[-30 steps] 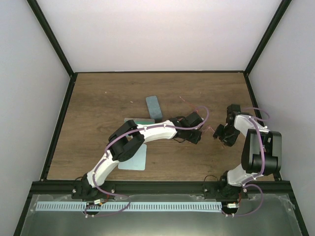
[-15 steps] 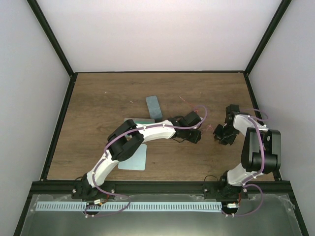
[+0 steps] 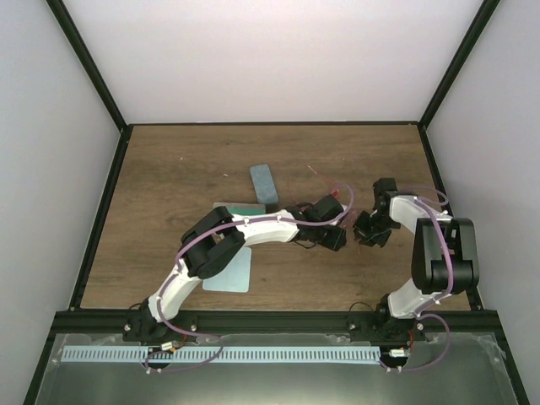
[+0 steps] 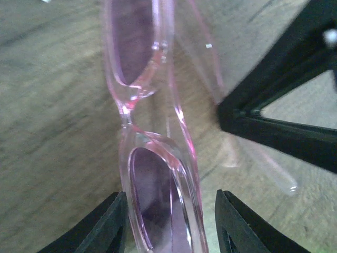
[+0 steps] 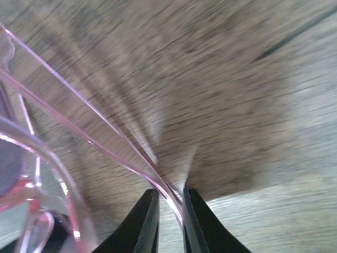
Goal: Organize the sunglasses
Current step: Fold the sunglasses at the center of the board, then adjust the sunglasses at the center of the board.
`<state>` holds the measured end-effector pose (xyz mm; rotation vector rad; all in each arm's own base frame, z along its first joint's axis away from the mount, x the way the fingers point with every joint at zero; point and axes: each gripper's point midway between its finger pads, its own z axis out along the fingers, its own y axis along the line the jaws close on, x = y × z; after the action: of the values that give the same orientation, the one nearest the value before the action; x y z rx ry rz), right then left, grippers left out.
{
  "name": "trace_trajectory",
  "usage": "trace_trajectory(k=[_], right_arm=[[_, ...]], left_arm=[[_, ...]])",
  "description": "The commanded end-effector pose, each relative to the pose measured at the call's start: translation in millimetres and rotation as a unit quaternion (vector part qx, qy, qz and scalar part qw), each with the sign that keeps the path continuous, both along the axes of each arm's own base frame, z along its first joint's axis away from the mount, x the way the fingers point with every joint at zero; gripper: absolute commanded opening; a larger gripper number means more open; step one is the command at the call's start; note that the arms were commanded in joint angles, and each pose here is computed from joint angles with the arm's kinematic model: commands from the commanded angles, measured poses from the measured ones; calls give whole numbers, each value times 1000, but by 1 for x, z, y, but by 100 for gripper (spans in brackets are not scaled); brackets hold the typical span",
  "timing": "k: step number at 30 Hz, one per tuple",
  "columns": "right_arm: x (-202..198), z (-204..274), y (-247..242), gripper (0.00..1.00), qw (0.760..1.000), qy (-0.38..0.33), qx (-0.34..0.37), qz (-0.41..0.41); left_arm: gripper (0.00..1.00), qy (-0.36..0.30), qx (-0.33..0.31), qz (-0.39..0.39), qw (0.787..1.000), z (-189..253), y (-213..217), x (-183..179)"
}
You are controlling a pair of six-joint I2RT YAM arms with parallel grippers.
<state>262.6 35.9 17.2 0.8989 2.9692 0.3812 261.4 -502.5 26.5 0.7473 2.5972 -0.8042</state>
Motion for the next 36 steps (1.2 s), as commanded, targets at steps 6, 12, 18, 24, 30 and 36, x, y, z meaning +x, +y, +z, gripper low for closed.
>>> trace_trajectory(k=[6,12,18,24,30,36], right_arm=[[13,3,42,13,999,-8,51,7],[16,11,36,17,999,-19,31,13],[26,40,30,34,998,-56,10,21],[34,56,28,45,995,-91,5,26],[36,59,36,67,992,-117,24,43],[39,48,39,87,990,-129,15,62]], left_arm=[[50,121,56,-39,990,-48,10,-75],[56,103,70,-32,992,-40,18,-69],[73,71,79,-25,994,-21,34,-57],[74,51,55,-33,997,19,28,-51],[79,27,38,-29,999,56,25,-45],[79,48,-8,-3,999,86,51,-41]])
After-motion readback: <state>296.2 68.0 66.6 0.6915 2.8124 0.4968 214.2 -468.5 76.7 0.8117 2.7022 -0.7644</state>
